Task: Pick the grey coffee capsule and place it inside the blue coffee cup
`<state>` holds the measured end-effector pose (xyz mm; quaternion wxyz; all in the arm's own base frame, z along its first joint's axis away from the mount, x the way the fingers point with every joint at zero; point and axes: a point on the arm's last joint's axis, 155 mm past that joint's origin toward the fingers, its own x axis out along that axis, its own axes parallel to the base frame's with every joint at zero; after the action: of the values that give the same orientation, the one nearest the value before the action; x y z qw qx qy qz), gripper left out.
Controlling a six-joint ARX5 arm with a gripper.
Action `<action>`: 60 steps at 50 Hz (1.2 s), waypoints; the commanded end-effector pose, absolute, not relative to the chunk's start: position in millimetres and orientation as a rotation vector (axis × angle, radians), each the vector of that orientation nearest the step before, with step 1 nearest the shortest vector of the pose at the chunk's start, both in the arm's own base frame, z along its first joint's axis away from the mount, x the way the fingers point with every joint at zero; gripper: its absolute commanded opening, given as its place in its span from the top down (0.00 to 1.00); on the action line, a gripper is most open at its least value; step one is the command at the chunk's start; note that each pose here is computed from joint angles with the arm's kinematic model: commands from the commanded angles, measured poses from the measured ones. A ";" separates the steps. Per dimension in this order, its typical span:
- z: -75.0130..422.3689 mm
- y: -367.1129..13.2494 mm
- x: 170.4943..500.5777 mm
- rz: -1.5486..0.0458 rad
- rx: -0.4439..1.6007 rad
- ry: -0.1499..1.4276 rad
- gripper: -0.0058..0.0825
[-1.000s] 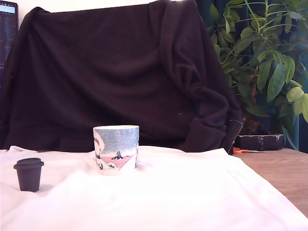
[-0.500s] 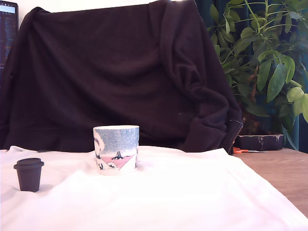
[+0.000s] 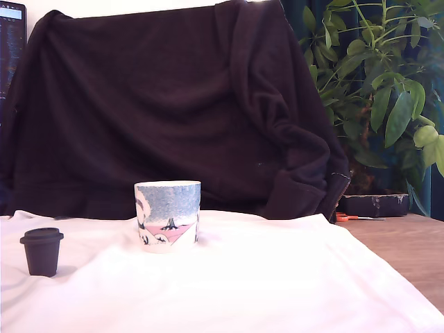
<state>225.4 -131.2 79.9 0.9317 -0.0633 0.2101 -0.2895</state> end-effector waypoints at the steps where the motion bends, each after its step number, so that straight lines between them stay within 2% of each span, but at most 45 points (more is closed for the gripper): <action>1: 80.3 -130.7 227.9 -0.579 -0.115 0.427 0.21; 9: 74.6 -117.4 238.5 -0.480 -0.096 0.434 0.22; 33: 89.7 -124.9 260.6 -0.487 -0.093 0.343 0.22; 60: 51.9 -137.1 277.1 -0.500 -0.058 0.405 0.22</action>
<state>275.1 -136.4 53.5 0.9480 -0.0316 0.1995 -0.2460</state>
